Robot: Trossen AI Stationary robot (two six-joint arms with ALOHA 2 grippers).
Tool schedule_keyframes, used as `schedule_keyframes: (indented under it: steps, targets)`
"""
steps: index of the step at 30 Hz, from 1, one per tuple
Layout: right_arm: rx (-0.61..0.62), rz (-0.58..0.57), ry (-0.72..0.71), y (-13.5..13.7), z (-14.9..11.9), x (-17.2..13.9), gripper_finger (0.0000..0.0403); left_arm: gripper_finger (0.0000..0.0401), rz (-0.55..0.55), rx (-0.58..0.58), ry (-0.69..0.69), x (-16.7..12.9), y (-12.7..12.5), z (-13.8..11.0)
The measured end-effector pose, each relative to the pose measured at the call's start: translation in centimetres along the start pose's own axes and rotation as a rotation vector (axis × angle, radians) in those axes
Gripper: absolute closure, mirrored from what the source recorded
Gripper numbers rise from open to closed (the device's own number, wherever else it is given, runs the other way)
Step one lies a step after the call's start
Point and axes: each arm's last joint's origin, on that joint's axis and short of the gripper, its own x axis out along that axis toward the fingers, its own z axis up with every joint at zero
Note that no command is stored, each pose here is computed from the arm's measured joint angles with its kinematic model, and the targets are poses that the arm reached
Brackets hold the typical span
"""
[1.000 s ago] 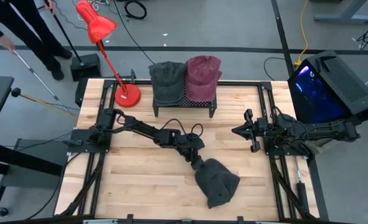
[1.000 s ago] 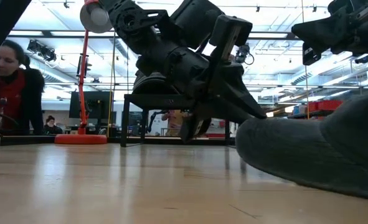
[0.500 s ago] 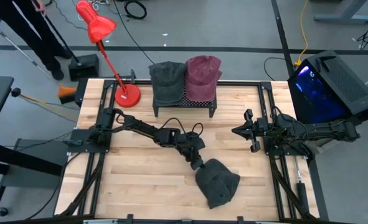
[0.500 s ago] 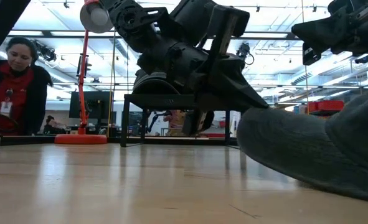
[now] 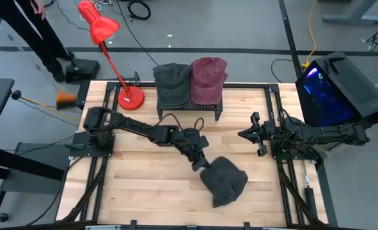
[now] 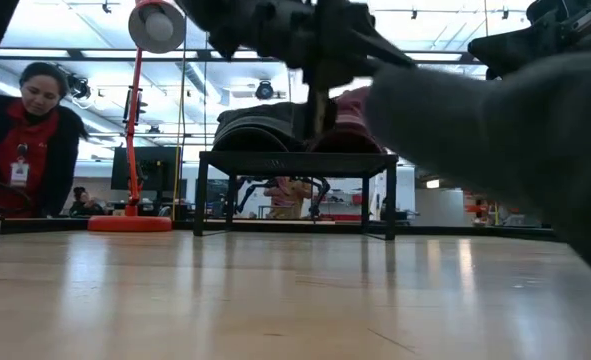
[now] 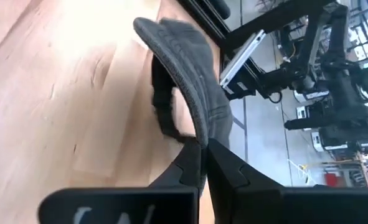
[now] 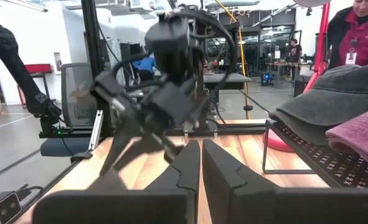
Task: Pick & Place hat
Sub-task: Stack the black cap on top of the black cap on the shelf
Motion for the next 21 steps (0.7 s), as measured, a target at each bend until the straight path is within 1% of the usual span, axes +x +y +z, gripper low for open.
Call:
schedule_keyframes:
  steps: [6, 13, 17, 21]
  targets:
    - [0.0, 0.0, 0.0, 0.0, 0.0, 0.0, 0.038, 0.039, 0.046, 0.052, -0.005, -3.0, -2.2, 0.5]
    - [0.0, 0.0, 0.0, 0.0, 0.0, 0.0, 0.038, 0.039, 0.092, 0.107, -0.064, -6.6, -4.5, 1.0]
    - [0.0, 0.0, 0.0, 0.0, 0.0, 0.0, 0.038, 0.039, 0.123, 0.122, -0.131, -8.4, -5.7, 1.3]
    - [0.0, 0.0, 0.0, 0.0, 0.0, 0.0, 0.038, 0.039, 0.151, 0.137, -0.225, -10.1, -6.7, 1.7]
